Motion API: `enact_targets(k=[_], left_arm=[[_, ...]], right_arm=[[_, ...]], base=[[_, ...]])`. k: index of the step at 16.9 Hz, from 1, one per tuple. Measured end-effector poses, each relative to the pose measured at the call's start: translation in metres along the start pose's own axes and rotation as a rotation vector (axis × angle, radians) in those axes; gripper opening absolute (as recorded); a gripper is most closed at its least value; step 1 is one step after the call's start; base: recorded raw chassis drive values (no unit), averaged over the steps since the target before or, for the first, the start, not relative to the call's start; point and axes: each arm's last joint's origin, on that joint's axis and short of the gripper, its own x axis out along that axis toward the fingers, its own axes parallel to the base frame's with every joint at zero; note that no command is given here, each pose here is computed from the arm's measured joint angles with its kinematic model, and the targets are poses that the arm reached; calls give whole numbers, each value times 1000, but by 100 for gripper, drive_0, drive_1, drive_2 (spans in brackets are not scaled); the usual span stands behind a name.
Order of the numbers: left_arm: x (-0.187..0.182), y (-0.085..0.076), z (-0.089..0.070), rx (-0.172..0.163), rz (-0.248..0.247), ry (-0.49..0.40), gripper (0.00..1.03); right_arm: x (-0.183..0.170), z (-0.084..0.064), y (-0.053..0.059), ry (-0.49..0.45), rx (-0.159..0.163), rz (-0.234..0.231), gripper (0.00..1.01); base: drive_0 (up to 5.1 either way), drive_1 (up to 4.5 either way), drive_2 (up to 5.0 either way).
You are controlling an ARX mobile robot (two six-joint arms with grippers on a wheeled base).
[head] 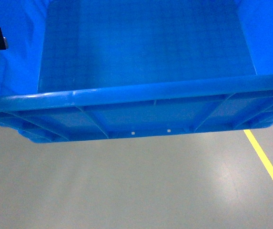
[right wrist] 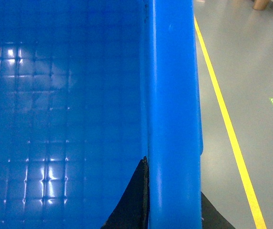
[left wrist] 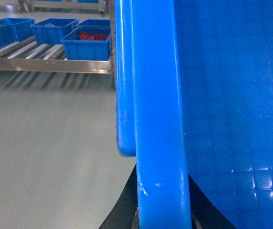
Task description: Place box next to blue box on left shelf
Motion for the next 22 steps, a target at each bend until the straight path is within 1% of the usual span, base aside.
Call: enact_targets(k=[22], left_arm=[[0,0,0,0,0,-2,6]], right_arm=[[0,0,0,-1,0,0,8]], base=[[-6,428,-439]])
